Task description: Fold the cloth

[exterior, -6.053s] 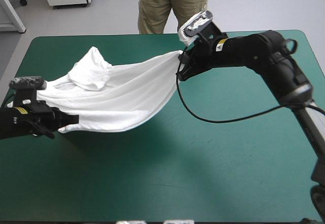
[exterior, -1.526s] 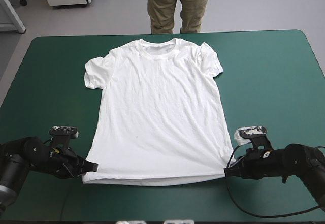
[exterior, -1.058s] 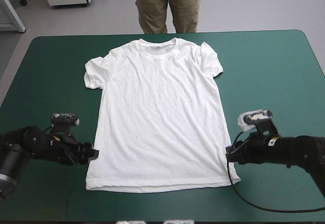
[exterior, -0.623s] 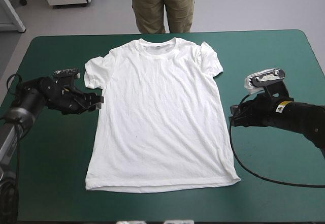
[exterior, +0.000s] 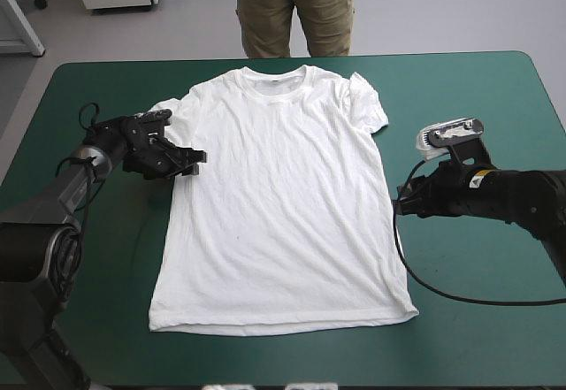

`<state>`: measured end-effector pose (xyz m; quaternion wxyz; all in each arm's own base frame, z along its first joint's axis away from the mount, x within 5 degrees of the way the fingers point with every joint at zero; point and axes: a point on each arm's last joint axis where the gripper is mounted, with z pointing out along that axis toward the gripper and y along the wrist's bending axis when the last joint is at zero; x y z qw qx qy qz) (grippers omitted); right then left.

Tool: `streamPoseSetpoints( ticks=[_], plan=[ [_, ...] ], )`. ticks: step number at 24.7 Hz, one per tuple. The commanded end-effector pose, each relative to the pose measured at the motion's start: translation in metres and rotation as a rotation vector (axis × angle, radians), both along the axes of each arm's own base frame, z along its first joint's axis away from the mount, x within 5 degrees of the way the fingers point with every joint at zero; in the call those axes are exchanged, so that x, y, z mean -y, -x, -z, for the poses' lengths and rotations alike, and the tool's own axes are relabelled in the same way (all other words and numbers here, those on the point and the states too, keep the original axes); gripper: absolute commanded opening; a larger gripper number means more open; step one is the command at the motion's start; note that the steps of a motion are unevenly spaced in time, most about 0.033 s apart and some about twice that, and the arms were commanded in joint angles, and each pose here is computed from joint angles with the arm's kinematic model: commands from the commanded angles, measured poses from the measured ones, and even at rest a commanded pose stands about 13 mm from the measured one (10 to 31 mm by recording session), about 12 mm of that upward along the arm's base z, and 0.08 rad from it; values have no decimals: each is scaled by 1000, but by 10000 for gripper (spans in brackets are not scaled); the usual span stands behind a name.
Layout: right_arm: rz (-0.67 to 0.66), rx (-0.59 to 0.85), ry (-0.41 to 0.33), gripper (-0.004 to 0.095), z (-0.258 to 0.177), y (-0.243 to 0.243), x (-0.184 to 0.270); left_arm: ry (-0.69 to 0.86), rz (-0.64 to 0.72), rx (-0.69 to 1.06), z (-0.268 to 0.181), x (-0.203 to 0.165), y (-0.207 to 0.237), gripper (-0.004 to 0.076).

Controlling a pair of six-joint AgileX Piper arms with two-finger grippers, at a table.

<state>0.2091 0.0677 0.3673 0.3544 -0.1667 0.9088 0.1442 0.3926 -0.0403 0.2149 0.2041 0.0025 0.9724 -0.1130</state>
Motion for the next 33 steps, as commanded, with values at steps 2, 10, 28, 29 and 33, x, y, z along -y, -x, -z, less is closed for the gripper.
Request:
streamPoseSetpoints(
  ticks=[2,10,28,29,33],
  plan=[
    [12,91,-22,414,-17,0,0,21,-11,50,-2,9,-9,426],
    [30,95,-1,414,-16,-1,3,13,4,7,6,10,-8,-9],
    [41,-76,122,567,56,-178,-29,-37,48,-54,8,7,-2,-9],
    [39,-81,125,567,62,-187,-31,-37,48,-54,8,7,-2,-9],
    [35,-108,134,567,83,-213,-36,-39,50,-52,7,7,-2,-9]
  ],
)
